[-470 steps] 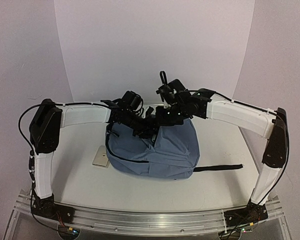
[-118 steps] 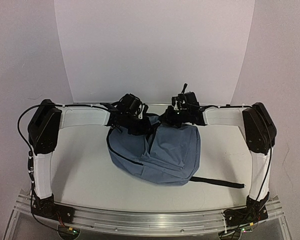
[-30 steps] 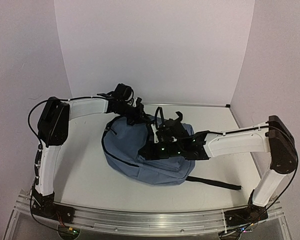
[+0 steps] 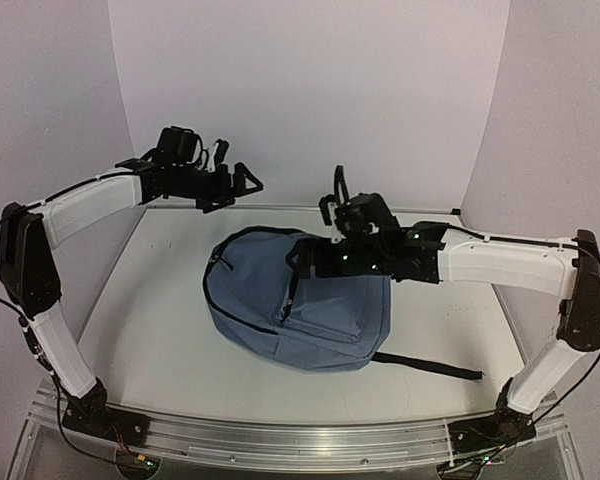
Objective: Pack the student bag
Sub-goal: Reset both arms
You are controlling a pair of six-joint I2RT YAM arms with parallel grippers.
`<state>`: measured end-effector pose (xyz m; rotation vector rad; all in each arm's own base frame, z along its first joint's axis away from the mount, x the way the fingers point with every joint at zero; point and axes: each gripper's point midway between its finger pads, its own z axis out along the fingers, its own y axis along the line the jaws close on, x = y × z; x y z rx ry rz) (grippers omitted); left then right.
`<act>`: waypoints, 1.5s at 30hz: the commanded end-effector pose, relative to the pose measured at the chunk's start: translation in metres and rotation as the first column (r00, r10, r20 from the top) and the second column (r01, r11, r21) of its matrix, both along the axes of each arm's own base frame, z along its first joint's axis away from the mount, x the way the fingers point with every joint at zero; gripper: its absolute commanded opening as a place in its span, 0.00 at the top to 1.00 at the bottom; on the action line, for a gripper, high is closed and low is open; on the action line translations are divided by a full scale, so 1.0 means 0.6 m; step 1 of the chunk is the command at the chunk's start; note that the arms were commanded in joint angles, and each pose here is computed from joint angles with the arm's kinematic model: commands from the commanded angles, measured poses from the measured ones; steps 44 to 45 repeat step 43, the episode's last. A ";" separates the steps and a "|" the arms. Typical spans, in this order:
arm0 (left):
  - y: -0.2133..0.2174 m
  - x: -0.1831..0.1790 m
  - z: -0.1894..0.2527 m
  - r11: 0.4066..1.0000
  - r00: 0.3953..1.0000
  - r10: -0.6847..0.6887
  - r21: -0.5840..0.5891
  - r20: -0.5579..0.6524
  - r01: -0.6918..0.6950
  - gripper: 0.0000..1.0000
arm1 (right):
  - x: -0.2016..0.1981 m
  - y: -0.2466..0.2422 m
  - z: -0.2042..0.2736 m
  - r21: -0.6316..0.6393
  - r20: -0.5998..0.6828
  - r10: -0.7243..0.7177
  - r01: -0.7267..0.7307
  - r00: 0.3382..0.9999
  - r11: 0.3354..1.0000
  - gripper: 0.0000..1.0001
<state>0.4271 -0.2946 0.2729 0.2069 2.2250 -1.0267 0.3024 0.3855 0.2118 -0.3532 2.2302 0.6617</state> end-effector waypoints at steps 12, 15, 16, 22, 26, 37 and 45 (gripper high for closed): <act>0.482 0.003 -0.059 0.743 0.758 0.647 0.153 0.086 -0.652 0.00 | 0.227 -0.481 0.019 -0.034 0.073 -0.535 0.538 0.842 0.842 0.02; 0.525 -0.026 -0.043 0.652 0.673 0.710 0.170 0.207 -0.739 0.00 | 0.217 -0.538 0.064 0.044 0.171 -0.604 0.606 0.779 0.794 0.02; 0.535 -0.034 -0.040 0.625 0.643 0.724 0.158 0.250 -0.765 0.00 | 0.212 -0.549 0.076 0.068 0.211 -0.619 0.621 0.756 0.781 0.02; 0.578 -0.085 -0.028 0.500 0.478 0.767 0.069 0.429 -0.863 0.00 | 0.149 -0.597 0.150 0.268 0.457 -0.682 0.643 0.571 0.717 0.02; 0.591 -0.105 -0.059 0.458 0.441 0.770 0.081 0.461 -0.885 0.00 | 0.116 -0.620 0.129 0.283 0.544 -0.683 0.659 0.488 0.697 0.02; 0.598 -0.133 -0.136 0.431 0.448 0.772 0.147 0.451 -0.890 0.00 | 0.072 -0.638 0.038 0.259 0.579 -0.676 0.684 0.455 0.682 0.02; 0.596 -0.142 -0.135 0.437 0.453 0.760 0.149 0.466 -0.887 0.00 | 0.063 -0.640 0.038 0.258 0.589 -0.672 0.684 0.449 0.683 0.02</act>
